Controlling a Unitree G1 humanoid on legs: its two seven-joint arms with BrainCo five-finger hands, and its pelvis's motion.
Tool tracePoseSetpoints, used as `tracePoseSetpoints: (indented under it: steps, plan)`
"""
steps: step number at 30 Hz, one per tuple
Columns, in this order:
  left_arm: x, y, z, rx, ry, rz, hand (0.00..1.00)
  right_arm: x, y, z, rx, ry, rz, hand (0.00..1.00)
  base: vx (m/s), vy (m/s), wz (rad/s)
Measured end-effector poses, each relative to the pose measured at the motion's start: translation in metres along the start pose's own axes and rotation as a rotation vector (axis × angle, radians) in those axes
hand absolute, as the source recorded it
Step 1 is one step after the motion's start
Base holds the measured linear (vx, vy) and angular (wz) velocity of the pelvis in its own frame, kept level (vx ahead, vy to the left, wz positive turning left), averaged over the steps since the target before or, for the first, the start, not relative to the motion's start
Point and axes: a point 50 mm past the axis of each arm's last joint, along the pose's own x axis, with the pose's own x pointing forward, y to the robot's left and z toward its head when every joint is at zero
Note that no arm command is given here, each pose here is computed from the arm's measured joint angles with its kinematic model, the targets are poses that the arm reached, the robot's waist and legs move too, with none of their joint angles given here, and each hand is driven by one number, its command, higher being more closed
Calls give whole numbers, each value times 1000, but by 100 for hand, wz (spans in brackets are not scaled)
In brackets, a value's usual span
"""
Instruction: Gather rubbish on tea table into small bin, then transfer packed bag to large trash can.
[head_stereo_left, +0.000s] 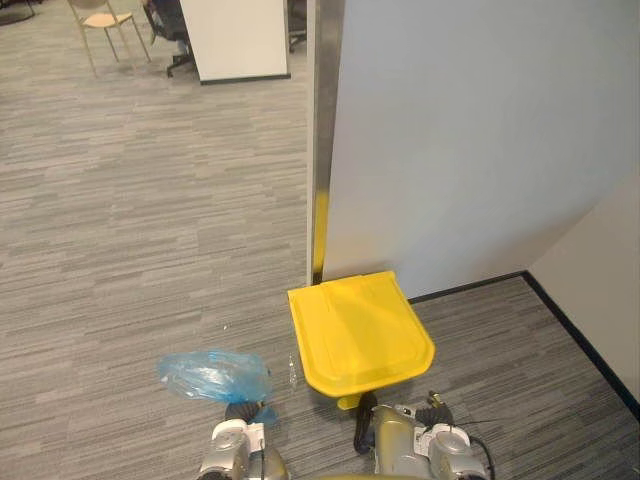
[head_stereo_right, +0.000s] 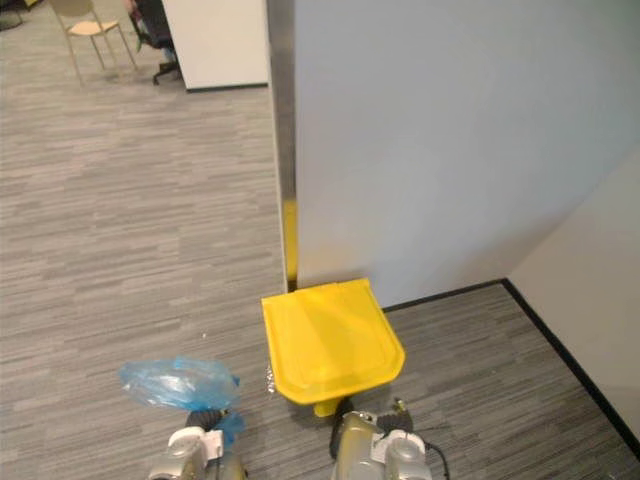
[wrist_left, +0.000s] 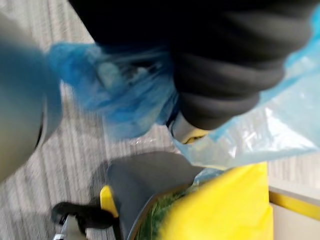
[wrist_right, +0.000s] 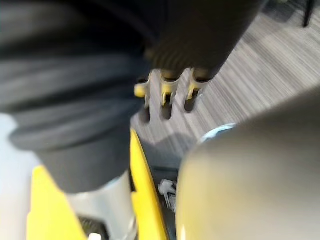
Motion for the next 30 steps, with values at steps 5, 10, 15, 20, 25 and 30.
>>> tracePoseSetpoints:
  steps: [5,10,15,20,25,30]
  plan:
    - [-1,-7,0,12,3,-19,100,-1,0,-1,1,3,0,0,150,-91,20]
    - [0,-16,3,9,-4,-43,100,-1,0,1,2,-14,-1,0,78,32,20]
    - [0,-19,5,36,-14,-62,100,-1,5,11,-63,-56,33,0,20,70,23]
    - [0,-20,20,47,-79,-69,100,-4,41,60,-155,-240,144,0,-51,24,31]
    - [2,-15,30,25,-117,-29,100,-18,76,143,-197,-519,215,0,-93,-24,16]
    - [3,-10,48,-30,-186,0,100,-34,83,218,-222,-728,197,0,-97,-18,-5]
